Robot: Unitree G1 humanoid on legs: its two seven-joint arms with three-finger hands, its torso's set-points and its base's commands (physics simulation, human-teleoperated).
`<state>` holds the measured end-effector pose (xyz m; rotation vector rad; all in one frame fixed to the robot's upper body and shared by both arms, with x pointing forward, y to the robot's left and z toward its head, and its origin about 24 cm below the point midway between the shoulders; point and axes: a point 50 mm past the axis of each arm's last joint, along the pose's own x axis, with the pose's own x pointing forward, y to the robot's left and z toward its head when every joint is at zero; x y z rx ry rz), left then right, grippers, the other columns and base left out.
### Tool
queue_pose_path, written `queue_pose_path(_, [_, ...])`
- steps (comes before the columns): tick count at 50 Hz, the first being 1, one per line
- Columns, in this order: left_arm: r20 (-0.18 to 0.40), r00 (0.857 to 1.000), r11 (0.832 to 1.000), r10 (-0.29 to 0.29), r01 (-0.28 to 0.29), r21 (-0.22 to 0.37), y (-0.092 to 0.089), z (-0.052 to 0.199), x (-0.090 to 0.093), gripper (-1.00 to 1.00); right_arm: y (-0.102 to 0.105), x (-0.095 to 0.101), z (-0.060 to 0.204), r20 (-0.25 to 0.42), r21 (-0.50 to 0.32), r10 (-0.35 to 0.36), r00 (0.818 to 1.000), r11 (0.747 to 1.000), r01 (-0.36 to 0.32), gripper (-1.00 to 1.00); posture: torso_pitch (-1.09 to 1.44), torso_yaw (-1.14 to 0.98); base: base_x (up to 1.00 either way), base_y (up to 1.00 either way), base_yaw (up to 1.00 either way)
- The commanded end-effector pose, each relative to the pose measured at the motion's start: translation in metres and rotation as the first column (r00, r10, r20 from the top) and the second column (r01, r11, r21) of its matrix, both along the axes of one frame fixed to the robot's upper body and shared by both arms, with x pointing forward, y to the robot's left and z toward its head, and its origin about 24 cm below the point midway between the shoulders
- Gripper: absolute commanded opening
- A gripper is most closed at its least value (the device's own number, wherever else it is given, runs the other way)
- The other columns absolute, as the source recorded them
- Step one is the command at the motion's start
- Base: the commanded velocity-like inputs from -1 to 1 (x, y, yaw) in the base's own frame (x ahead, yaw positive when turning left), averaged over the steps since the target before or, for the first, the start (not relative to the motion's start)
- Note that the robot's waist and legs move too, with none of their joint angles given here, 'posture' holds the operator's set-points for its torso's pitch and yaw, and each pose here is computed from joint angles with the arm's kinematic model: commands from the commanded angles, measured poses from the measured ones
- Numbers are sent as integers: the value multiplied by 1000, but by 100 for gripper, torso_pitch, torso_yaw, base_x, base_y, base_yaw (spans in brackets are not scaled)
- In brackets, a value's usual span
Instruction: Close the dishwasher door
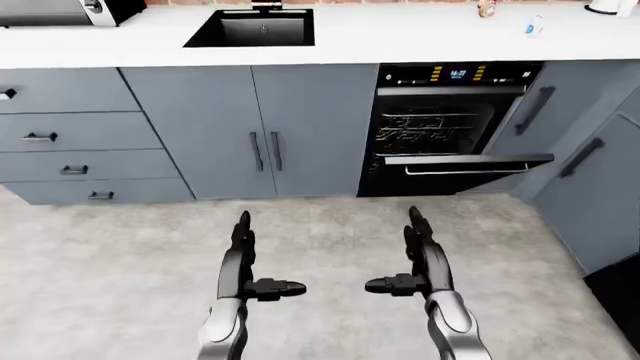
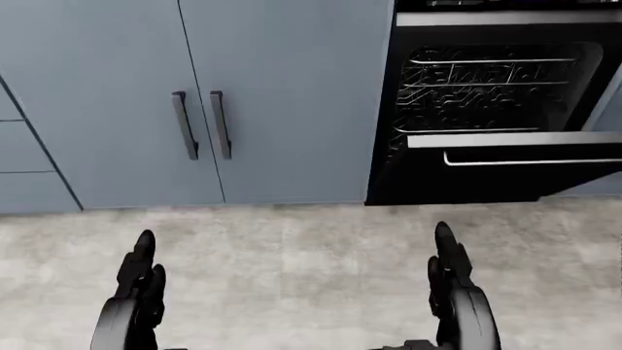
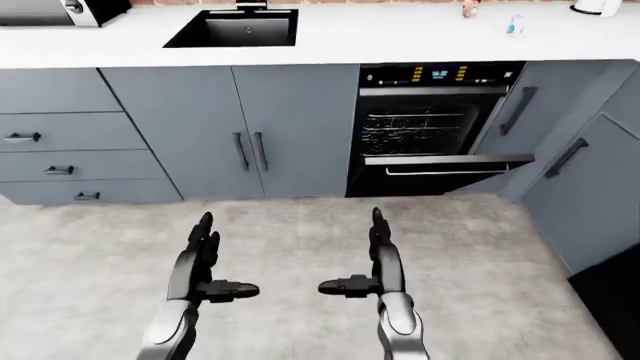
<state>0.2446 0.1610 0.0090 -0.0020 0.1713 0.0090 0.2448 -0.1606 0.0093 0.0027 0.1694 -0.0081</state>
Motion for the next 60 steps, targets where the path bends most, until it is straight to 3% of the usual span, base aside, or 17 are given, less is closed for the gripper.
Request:
queue_pose_path(1, [170,985,1000,-13,8,29,-1,24,15,100,3,11,29,149,-38,26,989,999,-20,100,0,0,0,0,0])
queue_pose_path(18, [200,980,996,-11,-5,84,1,20,13,100,11,16,19,134,-101,33,990,995,-19,100,0,0,0,0,0])
queue_pose_path(32, [205,979,994,-18,-4,107,-3,15,11,100,12,14,16,120,-91,14,993,996,-4,100,0,0,0,0,-9])
queue_pose_path(60, [200,979,994,-25,2,114,-4,12,10,100,13,12,16,118,-90,19,993,996,-8,100,0,0,0,0,-52])
